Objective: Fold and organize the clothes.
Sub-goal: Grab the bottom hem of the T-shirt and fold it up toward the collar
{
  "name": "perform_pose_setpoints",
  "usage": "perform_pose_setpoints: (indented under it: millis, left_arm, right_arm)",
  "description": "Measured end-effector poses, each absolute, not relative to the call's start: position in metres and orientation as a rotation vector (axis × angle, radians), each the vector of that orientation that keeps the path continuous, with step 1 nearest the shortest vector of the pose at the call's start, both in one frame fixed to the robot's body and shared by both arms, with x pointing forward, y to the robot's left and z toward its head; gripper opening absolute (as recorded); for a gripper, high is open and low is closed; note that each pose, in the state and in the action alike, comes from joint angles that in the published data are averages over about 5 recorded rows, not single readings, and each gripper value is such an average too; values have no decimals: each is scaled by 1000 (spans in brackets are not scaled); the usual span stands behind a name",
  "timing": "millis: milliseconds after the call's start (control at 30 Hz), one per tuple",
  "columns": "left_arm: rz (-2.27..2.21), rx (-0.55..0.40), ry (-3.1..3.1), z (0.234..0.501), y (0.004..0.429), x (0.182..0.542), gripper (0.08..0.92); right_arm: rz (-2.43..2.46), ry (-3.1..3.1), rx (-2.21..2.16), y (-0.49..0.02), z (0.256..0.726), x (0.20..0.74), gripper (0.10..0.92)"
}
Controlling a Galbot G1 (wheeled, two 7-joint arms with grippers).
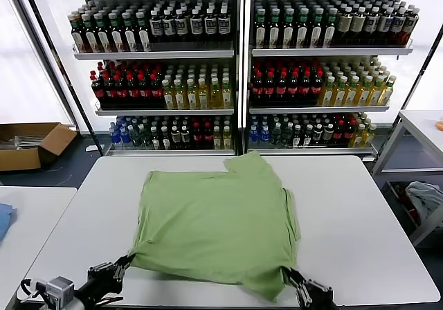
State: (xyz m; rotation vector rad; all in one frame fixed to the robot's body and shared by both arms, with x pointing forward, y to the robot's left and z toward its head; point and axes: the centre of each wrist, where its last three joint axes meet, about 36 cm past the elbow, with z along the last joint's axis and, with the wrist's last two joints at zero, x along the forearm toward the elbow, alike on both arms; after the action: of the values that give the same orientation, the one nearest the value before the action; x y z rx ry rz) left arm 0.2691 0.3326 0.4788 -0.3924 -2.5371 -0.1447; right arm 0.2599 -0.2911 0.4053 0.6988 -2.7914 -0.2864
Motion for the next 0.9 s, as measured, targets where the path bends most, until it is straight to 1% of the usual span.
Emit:
perform_pose_setpoints:
  millis: [300,700,800,900]
  left_arm:
    - [-120,-427,-2560,473,342,310,92]
    - [-78,-403,-2566,451,350,364,92]
    - [-71,-397,-2561,444,351,374,107]
    - [-64,-385,-2556,438,353,382,171]
  right_arm:
    - [-310,-2850,687,-282,390,333,106]
    - [-273,-2871,701,-265,380,418,106]
    - [-240,-2858,693,-262,378,433,148]
    - [-208,-2847,675,-262,378,443,232]
